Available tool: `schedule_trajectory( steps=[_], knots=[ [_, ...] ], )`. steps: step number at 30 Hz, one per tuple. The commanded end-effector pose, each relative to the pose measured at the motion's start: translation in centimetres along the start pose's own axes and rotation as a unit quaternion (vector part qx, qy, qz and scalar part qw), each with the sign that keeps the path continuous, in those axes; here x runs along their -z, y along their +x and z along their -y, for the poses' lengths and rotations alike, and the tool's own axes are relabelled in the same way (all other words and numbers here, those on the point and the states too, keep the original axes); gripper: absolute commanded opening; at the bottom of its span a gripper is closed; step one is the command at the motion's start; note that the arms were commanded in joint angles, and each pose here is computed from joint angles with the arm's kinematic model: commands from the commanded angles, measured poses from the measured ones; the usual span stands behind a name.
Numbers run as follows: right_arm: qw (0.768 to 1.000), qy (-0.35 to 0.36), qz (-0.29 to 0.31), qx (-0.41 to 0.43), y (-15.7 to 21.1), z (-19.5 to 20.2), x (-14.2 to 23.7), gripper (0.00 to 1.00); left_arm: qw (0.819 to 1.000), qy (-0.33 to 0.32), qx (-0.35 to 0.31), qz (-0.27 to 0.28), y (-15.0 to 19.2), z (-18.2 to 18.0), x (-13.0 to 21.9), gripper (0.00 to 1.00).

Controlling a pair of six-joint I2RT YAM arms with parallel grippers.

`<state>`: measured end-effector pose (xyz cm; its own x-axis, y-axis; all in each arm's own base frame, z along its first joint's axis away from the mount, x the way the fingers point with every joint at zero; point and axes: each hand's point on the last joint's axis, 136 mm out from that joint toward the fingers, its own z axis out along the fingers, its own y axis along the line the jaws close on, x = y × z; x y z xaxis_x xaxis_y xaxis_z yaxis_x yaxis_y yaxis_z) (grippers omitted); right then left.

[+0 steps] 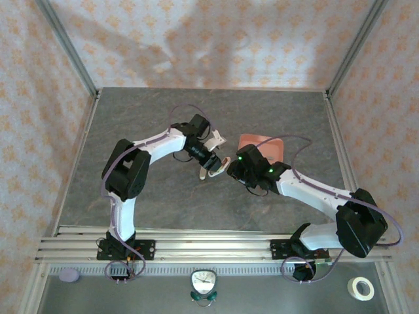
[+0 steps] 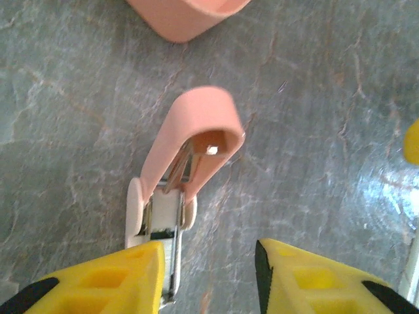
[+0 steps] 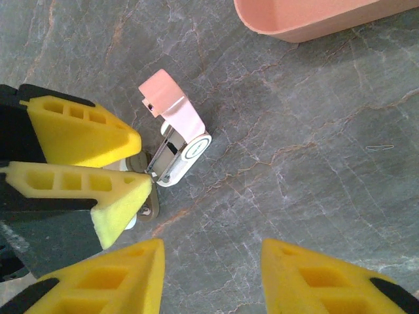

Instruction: Load the staples into the stapler

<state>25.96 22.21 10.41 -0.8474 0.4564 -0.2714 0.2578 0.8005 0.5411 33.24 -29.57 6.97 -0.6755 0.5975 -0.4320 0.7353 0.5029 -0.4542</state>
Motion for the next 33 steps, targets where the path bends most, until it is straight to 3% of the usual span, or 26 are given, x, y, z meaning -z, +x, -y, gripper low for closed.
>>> schedule_trajectory(
  steps=[1, 7, 11, 22, 33],
  knots=[
    [1.000, 0.001, 0.010, -0.007, -0.7, -0.4, 0.3, 0.43, 1.000, -0.025, -0.002, 0.006, 0.2, 0.5, 1.8, 0.47],
    [1.000, -0.004, 0.010, 0.011, -1.9, -1.9, -0.1, 0.44, 0.997, -0.037, 0.045, 0.051, -0.2, 1.2, 4.0, 0.62],
    [1.000, -0.003, 0.007, 0.007, -3.7, -1.9, -0.8, 0.46, 0.989, -0.055, 0.105, 0.089, 0.5, 0.6, 5.1, 0.63],
    [0.998, 0.015, -0.024, 0.054, -5.9, -2.9, -3.9, 0.47, 0.960, -0.072, 0.225, 0.148, 3.2, -1.4, 4.8, 0.44],
    [0.993, 0.060, -0.053, 0.084, -5.9, -2.1, -7.0, 0.44, 0.961, -0.082, 0.234, 0.122, 4.3, -2.3, 3.5, 0.39]
  ],
)
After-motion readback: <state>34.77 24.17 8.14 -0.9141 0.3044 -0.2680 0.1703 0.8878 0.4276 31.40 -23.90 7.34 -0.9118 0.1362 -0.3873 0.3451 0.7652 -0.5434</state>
